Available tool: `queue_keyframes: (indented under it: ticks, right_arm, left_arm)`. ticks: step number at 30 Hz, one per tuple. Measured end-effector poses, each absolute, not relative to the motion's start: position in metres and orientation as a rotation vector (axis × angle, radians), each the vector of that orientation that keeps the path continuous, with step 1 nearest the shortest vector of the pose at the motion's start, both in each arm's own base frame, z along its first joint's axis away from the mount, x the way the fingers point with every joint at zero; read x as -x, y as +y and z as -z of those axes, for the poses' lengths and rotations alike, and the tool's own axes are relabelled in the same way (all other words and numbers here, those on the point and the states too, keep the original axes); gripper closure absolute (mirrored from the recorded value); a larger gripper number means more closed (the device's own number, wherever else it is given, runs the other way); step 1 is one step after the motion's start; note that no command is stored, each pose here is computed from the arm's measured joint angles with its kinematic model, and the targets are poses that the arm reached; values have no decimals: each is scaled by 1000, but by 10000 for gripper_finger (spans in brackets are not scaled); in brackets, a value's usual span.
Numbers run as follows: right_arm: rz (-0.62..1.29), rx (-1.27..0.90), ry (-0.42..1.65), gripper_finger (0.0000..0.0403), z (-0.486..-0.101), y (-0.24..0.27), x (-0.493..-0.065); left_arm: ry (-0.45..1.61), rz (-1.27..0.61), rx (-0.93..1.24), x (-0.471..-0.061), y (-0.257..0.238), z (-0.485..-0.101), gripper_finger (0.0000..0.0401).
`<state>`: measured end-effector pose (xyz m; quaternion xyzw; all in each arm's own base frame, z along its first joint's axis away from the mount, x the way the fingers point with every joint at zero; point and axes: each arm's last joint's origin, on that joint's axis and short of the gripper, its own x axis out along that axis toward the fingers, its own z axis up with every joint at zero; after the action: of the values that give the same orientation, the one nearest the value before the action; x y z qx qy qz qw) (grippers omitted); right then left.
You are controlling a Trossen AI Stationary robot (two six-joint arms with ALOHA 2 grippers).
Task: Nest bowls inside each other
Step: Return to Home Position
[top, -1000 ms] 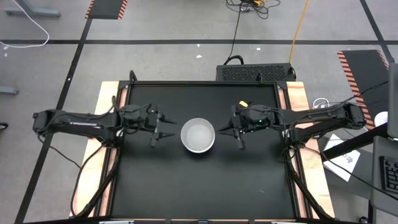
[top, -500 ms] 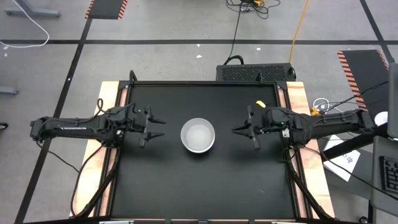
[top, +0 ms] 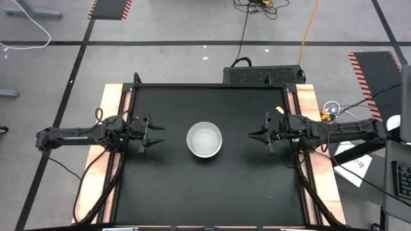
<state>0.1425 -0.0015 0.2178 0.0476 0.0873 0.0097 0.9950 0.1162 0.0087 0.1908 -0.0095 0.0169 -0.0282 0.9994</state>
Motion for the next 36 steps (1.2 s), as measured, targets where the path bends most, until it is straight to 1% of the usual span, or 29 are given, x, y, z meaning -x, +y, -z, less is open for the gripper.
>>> queue_keyframes:
  ticks: [5, 11, 17, 23, 36]
  right_arm:
    - [-11, -129, 192, 369, -199, -1, -135]
    - [9, -157, 198, 369, -177, -2, -125]
    - [7, -158, 169, 369, -157, -2, -118]
    - [3, -168, 102, 369, -161, -2, -114]
    - [-25, -171, 118, 369, -159, 2, -113]
  left_arm:
    - [67, 56, 39, -111, 8, -181, 162]
    - [87, 57, 52, -106, 7, -179, 162]
    - [115, 58, 47, -102, 7, -175, 162]
    - [112, 56, 41, -100, 7, -167, 162]
    - [98, 71, 39, -101, 6, -166, 162]
